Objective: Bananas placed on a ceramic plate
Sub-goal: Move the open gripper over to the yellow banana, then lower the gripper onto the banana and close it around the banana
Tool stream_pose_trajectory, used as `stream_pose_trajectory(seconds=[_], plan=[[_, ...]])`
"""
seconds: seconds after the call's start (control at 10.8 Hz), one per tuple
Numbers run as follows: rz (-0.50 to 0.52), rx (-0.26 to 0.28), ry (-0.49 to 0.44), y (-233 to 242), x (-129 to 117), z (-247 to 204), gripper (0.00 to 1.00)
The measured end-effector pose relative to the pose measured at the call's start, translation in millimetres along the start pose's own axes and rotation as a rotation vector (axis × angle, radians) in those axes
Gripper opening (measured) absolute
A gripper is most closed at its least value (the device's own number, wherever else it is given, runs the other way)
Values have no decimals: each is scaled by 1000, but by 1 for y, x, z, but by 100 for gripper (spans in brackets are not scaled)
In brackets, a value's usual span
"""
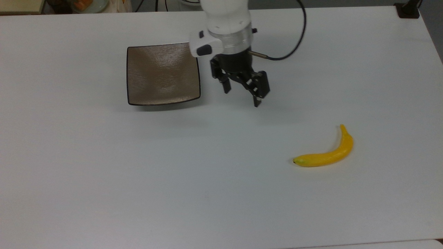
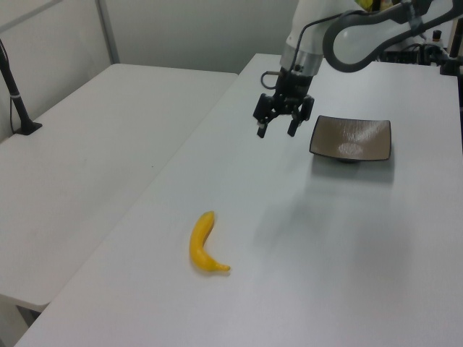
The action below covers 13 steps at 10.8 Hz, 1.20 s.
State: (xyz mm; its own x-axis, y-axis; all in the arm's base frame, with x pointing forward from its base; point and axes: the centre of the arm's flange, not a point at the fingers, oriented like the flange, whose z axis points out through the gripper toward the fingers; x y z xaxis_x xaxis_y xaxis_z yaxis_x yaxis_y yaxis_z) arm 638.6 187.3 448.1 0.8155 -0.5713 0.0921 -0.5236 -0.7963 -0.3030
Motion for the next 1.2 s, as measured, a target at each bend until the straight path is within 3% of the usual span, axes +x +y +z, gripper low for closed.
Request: stream_pose_trajectory(seconds=[0.18, 0.55, 0.83, 1.2], plan=[[47, 4, 6, -34, -12, 18, 100], [114, 102, 9, -84, -31, 50, 100], [135, 139, -1, -113, -51, 79, 100], [183, 185, 0, -136, -44, 125, 100]])
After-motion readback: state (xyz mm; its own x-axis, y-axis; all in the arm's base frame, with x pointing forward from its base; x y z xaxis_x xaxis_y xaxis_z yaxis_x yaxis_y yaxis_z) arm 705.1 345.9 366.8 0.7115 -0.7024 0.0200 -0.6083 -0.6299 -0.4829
